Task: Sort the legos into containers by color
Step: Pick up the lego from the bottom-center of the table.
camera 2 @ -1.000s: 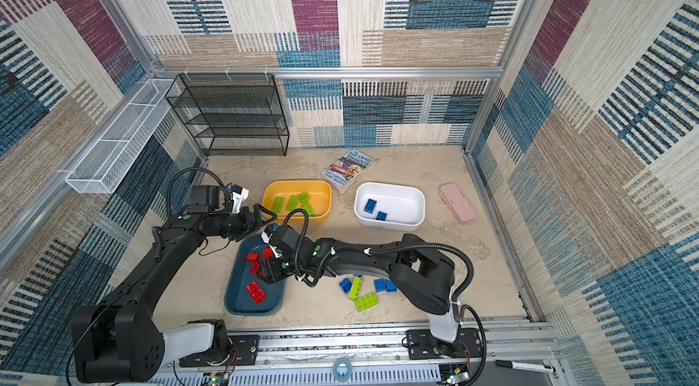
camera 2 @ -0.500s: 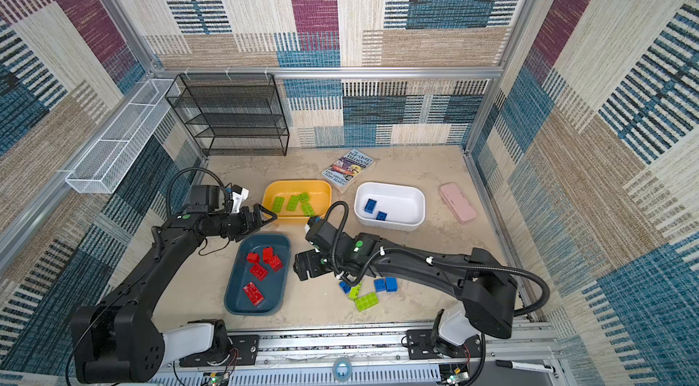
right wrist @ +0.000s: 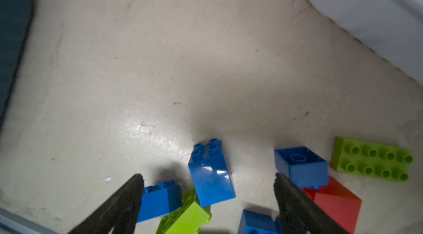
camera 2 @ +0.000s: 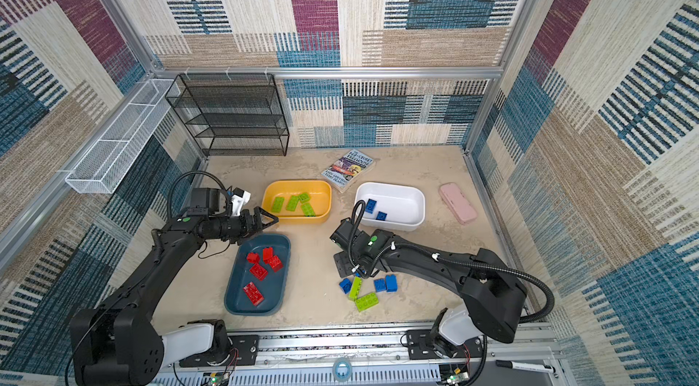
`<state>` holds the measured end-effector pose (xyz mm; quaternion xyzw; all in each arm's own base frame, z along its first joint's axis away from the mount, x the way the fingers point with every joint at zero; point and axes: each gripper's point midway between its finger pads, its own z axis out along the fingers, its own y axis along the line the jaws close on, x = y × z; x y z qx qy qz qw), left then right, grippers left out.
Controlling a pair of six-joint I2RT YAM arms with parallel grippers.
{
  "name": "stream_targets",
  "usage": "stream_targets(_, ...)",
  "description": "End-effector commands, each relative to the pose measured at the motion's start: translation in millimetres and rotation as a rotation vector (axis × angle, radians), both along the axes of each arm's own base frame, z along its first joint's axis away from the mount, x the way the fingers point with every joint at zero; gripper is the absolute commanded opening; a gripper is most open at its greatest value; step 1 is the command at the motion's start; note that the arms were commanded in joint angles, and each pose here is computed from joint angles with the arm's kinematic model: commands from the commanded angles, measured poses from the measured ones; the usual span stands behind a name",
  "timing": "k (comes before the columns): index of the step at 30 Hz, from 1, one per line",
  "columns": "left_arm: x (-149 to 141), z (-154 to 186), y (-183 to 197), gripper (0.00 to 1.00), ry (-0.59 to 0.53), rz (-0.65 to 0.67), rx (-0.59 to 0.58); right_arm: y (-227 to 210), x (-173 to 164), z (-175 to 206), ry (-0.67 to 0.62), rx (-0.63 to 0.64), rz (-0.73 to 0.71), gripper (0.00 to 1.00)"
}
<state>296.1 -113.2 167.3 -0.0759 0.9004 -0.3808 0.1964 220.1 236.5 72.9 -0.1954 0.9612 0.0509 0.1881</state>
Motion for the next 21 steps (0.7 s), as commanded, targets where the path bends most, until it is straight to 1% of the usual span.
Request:
stream_targets(1, -2, 2, -3, 0.95, 0.003, -0.012, -0.018, 8, 6, -8, -0.017, 0.014, 0.075, 0.84)
stream_targets(8, -3, -1, -3, 0.95, 0.012, -0.016, -0.022, 14, 1, -34, 0.051, 0.018, 0.117, 0.69)
stream_targets(11, -4, -2, -3, 0.95, 0.014, -0.018, -0.018, 7, -3, -46, 0.074, -0.020, 0.113, 0.63)
stream_targets(13, -5, -3, -3, 0.94, 0.014, -0.021, -0.015, 1, -6, -52, 0.093, -0.046, 0.104, 0.56)
stream_targets(16, -7, -3, -5, 0.94, 0.019, -0.029, -0.027, -2, -2, -44, 0.071, -0.058, 0.086, 0.45)
stream_targets(18, -7, -2, -5, 0.94, 0.020, -0.027, -0.031, -1, 7, -31, 0.029, -0.058, 0.074, 0.32)
stream_targets(19, -7, -1, -5, 0.94, 0.018, -0.026, -0.030, 0, 14, -22, -0.003, -0.059, 0.066, 0.27)
stream_targets(21, -6, 0, -5, 0.94, 0.016, -0.023, -0.031, 1, 28, -4, -0.048, -0.046, 0.048, 0.27)
